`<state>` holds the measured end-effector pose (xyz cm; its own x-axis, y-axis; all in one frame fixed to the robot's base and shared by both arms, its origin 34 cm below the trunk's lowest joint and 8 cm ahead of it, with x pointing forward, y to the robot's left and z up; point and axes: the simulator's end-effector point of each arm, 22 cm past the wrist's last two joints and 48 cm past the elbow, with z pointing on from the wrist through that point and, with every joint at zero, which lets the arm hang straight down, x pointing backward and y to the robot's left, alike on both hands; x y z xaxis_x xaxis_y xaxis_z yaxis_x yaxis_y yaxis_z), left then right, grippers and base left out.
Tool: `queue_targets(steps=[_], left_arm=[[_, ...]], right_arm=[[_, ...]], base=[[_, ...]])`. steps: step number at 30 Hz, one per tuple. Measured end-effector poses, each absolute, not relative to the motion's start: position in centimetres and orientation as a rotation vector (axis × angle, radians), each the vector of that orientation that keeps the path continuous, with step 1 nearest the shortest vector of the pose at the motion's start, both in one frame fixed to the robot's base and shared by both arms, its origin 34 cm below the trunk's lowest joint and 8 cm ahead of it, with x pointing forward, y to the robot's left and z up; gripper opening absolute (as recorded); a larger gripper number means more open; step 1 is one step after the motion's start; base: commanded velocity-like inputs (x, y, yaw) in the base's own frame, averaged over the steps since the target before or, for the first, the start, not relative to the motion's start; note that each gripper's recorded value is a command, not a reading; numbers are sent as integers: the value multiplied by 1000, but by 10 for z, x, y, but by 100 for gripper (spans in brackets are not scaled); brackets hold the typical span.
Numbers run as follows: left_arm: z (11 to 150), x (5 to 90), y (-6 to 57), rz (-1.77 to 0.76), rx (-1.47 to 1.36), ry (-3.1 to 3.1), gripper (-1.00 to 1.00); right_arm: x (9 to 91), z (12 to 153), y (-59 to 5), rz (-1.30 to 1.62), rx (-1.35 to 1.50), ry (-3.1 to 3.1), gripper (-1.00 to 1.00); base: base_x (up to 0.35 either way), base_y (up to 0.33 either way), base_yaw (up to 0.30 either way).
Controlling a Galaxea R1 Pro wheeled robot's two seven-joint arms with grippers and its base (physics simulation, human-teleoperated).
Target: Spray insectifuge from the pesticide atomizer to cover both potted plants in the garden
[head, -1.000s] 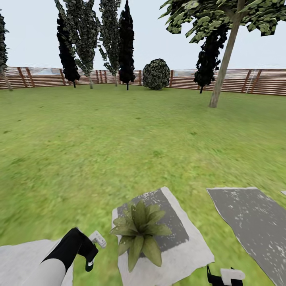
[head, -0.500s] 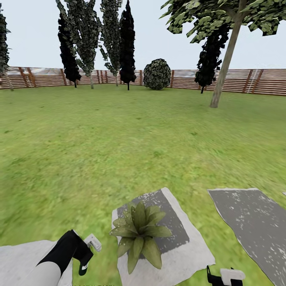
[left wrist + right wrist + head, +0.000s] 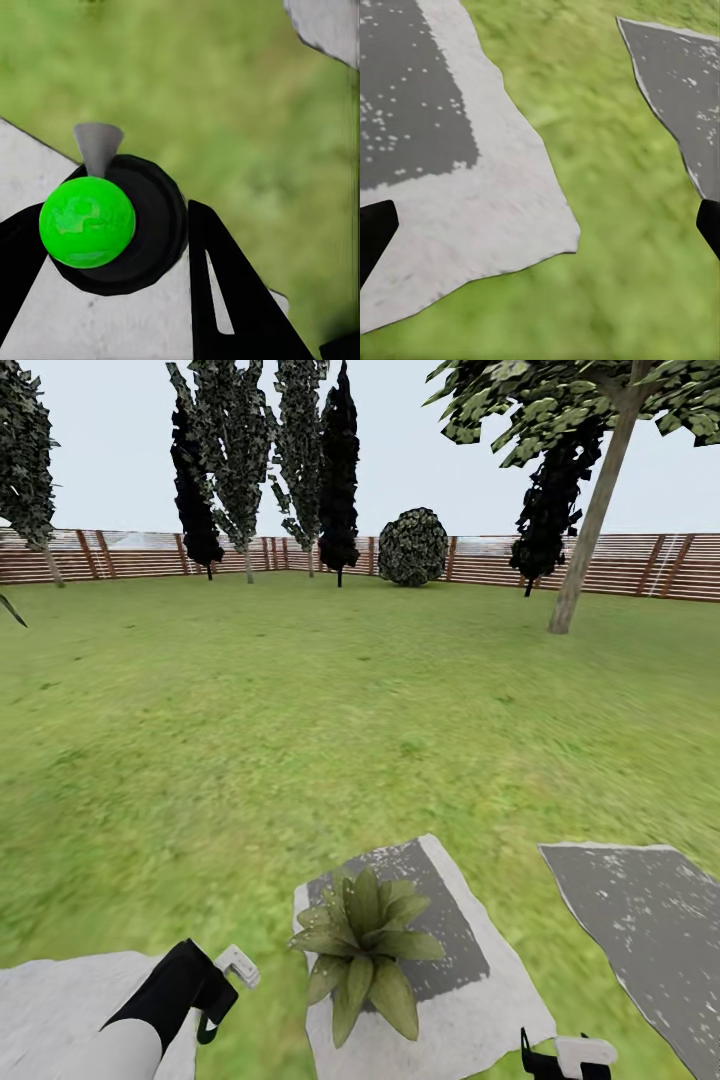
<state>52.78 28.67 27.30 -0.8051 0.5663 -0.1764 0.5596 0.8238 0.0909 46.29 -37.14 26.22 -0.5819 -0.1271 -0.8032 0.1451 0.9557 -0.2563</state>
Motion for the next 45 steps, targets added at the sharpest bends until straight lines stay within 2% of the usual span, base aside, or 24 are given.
queue_targets(steps=[13, 25, 31, 38, 45], left_arm=[[272, 528, 277, 30, 879, 2808, -100], [272, 523, 280, 32, 860, 2834, -100], [271, 513, 259, -81, 886, 2852, -100], [271, 513, 259, -73, 908, 2848, -100], [271, 513, 260, -69, 911, 2847, -100]], right_arm=[[462, 262, -371, -366, 13, 2163, 100], [462, 262, -370, -365, 13, 2163, 100], [462, 262, -373, -369, 12, 2162, 100], [462, 262, -374, -370, 11, 2162, 100], [462, 263, -372, -369, 13, 2161, 100]], base=[[-29, -223, 1], [-6, -10, 209], [75, 74, 21], [26, 1, 0], [246, -109, 0]])
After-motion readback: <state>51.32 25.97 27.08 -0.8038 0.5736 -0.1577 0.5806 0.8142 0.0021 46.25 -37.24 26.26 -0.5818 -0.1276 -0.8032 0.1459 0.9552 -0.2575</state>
